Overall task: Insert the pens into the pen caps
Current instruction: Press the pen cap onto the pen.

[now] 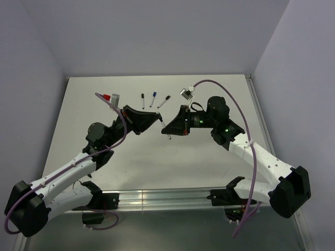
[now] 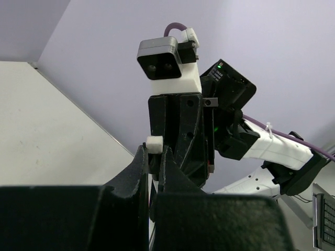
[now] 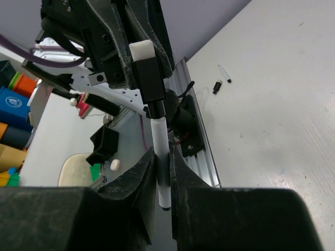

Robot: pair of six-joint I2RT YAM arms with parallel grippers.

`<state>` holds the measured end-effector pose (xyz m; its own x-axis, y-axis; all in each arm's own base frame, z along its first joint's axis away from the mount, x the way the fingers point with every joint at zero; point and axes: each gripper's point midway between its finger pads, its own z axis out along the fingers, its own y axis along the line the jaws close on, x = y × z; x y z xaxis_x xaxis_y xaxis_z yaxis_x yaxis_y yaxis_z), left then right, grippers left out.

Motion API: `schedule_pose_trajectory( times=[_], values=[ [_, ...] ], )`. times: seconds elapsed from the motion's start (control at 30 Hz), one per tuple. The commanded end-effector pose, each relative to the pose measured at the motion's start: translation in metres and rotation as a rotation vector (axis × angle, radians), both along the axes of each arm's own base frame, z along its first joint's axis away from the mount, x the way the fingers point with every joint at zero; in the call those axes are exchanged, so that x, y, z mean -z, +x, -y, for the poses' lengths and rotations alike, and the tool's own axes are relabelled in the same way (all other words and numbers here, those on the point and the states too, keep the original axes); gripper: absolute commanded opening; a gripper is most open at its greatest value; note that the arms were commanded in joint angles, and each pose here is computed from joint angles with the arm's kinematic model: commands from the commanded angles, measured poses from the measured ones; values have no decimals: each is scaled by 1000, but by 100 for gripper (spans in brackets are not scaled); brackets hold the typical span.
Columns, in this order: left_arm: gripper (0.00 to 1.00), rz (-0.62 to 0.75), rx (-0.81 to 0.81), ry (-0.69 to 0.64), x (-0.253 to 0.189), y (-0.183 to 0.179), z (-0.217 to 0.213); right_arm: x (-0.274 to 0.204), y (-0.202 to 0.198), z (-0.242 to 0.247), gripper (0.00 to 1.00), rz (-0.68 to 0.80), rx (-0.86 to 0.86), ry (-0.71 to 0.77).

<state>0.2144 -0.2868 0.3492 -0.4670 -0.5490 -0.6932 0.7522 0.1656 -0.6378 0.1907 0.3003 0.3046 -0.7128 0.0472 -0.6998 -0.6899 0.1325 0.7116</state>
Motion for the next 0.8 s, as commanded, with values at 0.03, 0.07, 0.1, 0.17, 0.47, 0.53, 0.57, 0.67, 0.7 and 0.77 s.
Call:
schedule_pose_trajectory(
  times=[0.03, 0.07, 0.1, 0.17, 0.47, 0.53, 0.57, 0.67, 0.7, 0.77],
  values=[
    [0, -70, 435, 181, 56, -91, 27, -96, 66, 26, 0, 253, 323, 241],
    [0, -81, 428, 189, 58, -91, 28, -95, 69, 27, 0, 255, 340, 230],
    [0, -76, 417, 198, 57, -89, 30, -98, 70, 28, 0, 263, 351, 226],
    [0, -100, 397, 212, 62, -88, 32, -99, 74, 31, 0, 265, 385, 201],
    [0, -192, 318, 250, 72, -81, 46, -93, 86, 36, 0, 305, 520, 63],
    [0, -218, 298, 265, 77, -78, 49, -90, 90, 39, 0, 315, 560, 21],
    [0, -225, 298, 271, 78, -79, 51, -93, 88, 36, 0, 322, 563, 14],
    [0, -241, 285, 288, 79, -78, 58, -91, 89, 35, 0, 337, 591, -28],
    [0, -250, 276, 298, 81, -77, 60, -90, 89, 34, 0, 344, 597, -38],
    [0, -265, 275, 309, 85, -79, 63, -90, 91, 37, 0, 348, 630, -63]
  ],
)
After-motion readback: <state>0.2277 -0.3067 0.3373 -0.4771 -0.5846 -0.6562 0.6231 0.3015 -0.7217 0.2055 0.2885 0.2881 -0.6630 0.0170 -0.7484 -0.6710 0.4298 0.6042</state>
